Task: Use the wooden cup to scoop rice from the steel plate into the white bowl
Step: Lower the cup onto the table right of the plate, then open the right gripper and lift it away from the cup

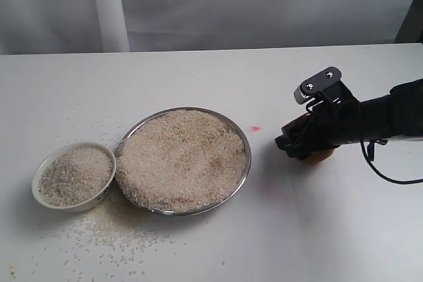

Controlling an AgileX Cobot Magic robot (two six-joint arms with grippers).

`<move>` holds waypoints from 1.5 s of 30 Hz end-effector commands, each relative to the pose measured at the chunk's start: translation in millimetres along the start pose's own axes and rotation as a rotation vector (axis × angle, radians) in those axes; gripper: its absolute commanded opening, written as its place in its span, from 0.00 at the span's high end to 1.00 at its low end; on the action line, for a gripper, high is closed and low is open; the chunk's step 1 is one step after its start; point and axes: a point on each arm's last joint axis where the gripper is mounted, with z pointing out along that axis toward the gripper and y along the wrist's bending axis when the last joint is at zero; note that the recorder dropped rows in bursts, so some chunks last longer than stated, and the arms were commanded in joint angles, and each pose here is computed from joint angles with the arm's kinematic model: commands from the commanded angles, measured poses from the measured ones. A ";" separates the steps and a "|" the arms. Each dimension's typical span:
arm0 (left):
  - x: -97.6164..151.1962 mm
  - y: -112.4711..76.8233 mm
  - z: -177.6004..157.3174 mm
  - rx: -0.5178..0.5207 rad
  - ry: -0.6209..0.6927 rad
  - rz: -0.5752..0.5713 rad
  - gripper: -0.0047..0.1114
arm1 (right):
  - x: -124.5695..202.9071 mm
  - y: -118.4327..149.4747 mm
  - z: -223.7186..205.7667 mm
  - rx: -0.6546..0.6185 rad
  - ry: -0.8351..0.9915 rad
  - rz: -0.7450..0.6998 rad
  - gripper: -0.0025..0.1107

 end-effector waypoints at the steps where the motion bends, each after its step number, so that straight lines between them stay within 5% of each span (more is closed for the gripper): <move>1: -1.7 -0.7 -0.5 0.009 -0.010 -0.006 0.96 | 0.2 1.5 -0.5 -0.006 -0.002 -0.012 0.30; 8: -1.7 -0.7 -0.5 0.009 -0.010 -0.006 0.96 | -10.6 1.7 -12.0 0.010 -0.040 -0.027 0.22; 28: -1.7 -0.7 -0.5 0.009 -0.010 -0.006 0.96 | -7.4 11.3 -30.4 0.001 -0.056 -0.028 0.22; 40: -1.7 -0.7 -0.5 0.009 -0.010 -0.006 0.96 | -43.8 28.3 -109.4 0.069 -0.273 -0.078 0.23; 45: -1.7 -0.7 -0.5 0.009 -0.010 -0.006 0.96 | -54.2 47.2 -165.6 0.106 -0.427 -0.116 0.37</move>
